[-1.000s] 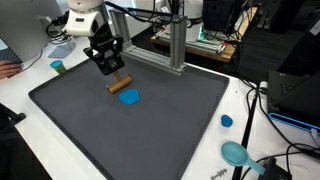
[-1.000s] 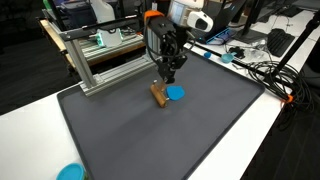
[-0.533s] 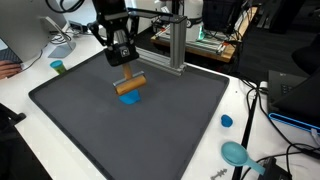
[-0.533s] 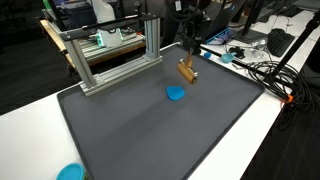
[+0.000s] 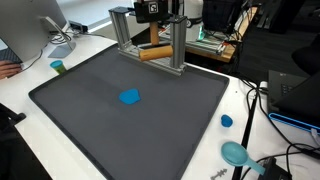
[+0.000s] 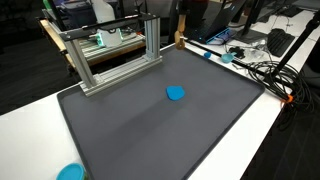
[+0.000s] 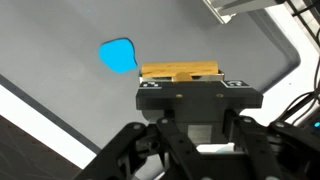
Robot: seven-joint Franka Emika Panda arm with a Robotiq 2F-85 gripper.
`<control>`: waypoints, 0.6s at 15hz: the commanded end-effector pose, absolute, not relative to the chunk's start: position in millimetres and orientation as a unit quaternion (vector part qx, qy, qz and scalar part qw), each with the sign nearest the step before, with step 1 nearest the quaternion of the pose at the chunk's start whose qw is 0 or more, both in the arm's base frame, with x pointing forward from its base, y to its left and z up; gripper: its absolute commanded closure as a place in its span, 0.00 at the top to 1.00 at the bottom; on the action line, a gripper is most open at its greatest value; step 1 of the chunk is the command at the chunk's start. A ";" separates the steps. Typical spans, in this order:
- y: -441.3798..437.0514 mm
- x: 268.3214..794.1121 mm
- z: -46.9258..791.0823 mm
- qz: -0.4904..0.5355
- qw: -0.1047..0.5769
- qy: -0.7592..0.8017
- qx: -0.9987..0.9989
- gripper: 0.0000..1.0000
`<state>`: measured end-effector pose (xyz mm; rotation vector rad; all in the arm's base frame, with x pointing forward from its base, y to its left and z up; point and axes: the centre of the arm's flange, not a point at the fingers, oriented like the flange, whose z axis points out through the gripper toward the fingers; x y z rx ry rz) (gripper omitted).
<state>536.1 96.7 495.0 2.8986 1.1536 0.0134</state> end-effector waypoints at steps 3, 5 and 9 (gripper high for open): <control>98.8 533.1 478.1 0.007 -0.040 0.365 0.930 0.22; 98.6 537.6 466.3 0.017 -0.074 0.340 0.937 0.22; 78.4 550.0 462.3 0.063 -0.116 0.256 0.958 0.22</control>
